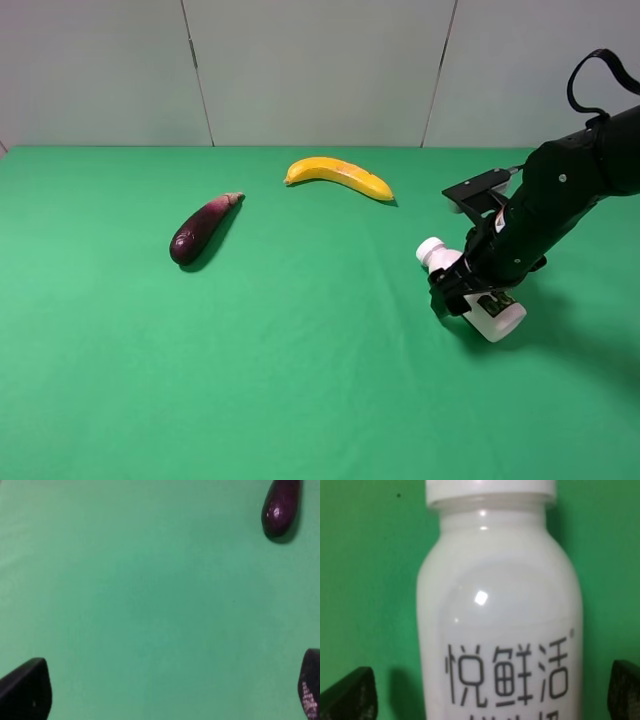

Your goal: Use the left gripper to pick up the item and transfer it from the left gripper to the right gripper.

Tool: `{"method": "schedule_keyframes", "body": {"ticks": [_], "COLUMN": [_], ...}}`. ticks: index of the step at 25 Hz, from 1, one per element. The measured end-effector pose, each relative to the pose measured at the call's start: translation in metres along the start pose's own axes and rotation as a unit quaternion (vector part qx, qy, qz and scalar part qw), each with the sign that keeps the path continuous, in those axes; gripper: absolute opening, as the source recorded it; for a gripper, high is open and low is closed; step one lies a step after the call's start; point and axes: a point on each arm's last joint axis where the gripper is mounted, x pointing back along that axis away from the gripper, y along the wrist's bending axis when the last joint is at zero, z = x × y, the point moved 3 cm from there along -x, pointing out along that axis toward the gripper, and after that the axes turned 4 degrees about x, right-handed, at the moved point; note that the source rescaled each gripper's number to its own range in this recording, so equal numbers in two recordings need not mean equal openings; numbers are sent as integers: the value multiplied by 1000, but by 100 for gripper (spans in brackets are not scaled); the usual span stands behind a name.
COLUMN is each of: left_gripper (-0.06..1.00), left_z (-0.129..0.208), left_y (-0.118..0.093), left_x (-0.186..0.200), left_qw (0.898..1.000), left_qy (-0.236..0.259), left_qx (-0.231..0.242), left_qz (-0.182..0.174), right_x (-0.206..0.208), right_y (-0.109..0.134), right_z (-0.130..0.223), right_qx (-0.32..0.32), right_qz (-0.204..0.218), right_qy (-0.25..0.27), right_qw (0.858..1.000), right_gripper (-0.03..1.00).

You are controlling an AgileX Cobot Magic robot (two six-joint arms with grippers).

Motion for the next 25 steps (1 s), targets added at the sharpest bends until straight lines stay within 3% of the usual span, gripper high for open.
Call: {"method": "schedule_keyframes", "body": {"ticks": [16,25], "left_gripper": [97,97], "left_z": [0,0], "left_y": [0,0], "left_x": [0,0], "left_qw": [1000,1000], "left_qy": [0,0], "left_qx": [0,0], "left_qz": [0,0], "right_x": [40,105], "right_y": [-2,-1], "right_z": [-21,-18], "right_qx": [-27,-36], "right_qz": [-22,-22], "right_qy": [82,-1], "right_qw": [996,999], "right_gripper": [100,100]}}
